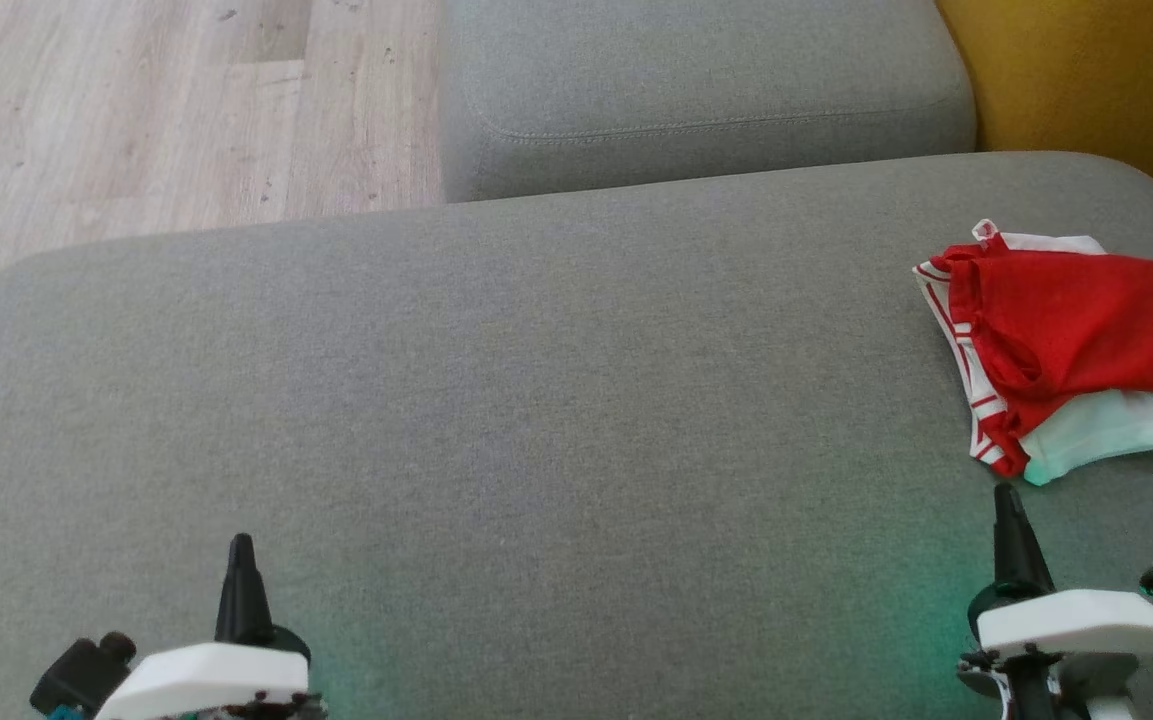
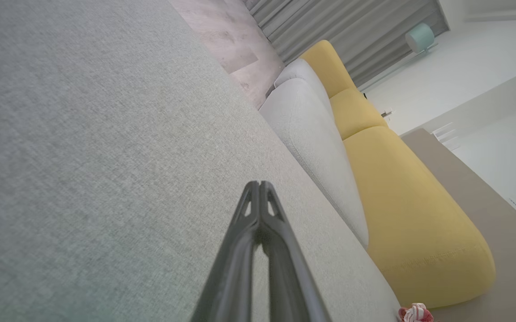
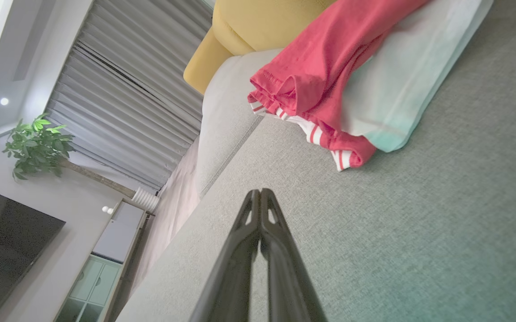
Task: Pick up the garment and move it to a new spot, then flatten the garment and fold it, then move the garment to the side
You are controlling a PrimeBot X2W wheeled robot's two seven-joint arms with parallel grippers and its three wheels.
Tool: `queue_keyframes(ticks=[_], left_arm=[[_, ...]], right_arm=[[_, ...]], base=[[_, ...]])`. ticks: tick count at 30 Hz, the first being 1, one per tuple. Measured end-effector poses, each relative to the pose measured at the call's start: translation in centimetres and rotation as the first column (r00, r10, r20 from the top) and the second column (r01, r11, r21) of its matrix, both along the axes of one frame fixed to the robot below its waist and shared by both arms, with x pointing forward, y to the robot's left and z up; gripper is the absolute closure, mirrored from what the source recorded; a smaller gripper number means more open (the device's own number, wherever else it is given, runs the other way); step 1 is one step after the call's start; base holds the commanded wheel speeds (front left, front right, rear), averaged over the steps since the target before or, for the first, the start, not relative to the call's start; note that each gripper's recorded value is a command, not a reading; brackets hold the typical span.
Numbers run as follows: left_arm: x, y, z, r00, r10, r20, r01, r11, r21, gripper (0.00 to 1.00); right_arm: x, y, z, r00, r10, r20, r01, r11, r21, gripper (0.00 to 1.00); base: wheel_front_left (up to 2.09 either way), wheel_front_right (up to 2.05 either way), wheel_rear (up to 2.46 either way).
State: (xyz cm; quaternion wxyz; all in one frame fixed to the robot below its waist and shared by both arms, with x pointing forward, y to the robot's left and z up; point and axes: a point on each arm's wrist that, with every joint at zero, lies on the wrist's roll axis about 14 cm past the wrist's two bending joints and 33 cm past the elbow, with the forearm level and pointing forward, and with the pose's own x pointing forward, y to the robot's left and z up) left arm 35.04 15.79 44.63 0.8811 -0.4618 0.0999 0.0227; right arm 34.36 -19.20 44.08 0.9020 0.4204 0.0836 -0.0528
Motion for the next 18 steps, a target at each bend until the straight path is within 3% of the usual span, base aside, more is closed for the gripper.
queue_keyframes(ticks=[18], left_arm=[[0.5, 0.85, 0.34, 0.999, 0.039, -0.01, -0.04, 0.986, -0.162, 1.0]], right_arm=[[0.9, -0.46, 0.83, 0.999, -0.044, 0.016, 0.04, 0.981, 0.19, 1.0]], base=[[0.0, 0.0, 0.0]])
